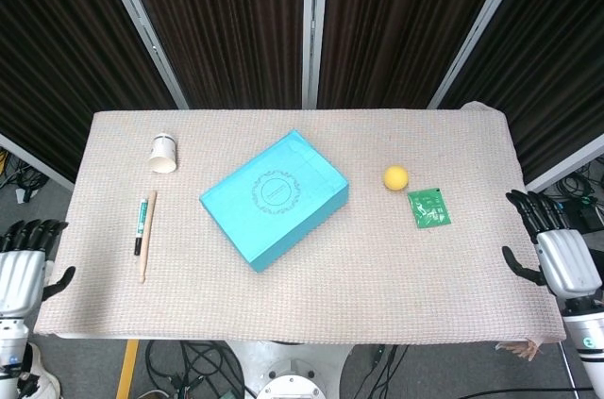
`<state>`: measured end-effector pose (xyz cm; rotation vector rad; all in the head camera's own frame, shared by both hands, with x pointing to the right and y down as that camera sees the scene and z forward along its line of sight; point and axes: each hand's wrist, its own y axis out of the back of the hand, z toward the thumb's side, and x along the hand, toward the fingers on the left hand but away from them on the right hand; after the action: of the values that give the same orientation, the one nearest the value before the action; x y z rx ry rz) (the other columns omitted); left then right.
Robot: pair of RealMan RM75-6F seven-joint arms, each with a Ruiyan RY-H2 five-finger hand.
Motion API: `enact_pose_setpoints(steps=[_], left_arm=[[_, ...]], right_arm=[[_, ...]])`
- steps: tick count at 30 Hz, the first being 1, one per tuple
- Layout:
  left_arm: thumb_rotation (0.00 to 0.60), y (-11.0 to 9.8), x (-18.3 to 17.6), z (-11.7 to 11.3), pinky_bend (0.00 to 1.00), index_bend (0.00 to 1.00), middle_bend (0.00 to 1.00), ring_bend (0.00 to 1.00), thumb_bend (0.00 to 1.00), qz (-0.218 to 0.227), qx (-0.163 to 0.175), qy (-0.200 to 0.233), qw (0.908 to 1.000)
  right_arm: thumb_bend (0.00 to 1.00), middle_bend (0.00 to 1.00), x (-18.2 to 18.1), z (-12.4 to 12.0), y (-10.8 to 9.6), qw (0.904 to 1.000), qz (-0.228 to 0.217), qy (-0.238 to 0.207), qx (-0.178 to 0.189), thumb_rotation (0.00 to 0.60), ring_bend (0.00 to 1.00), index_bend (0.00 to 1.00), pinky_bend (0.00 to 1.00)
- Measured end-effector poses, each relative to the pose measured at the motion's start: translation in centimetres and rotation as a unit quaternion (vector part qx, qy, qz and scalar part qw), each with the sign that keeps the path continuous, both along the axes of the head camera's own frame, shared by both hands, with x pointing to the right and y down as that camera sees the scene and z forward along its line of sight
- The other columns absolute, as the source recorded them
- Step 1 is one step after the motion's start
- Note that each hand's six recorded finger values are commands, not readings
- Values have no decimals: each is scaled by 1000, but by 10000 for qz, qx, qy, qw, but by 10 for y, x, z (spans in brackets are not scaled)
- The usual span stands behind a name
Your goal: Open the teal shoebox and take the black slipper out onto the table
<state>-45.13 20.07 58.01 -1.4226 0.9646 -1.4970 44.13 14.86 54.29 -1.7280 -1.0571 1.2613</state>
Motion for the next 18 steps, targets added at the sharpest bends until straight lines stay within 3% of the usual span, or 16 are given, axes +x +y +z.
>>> enact_pose_setpoints(steps=[8,12,18], left_arm=[[600,-36,30,54,138,147,107,79,230,1028,19,400,9939],[600,-52,51,91,136,93,33,34,168,1511,-33,560,9869],[600,-68,86,137,135,67,23,25,129,2054,-65,736,9759]], right_arm=[[301,55,-8,-5,-8,9999,-101,-5,43,600,0,0,62],[293,55,-8,-6,-8,10000,-57,48,39,600,0,0,62],[292,54,-8,-9,-8,9999,17,106,46,600,0,0,62]])
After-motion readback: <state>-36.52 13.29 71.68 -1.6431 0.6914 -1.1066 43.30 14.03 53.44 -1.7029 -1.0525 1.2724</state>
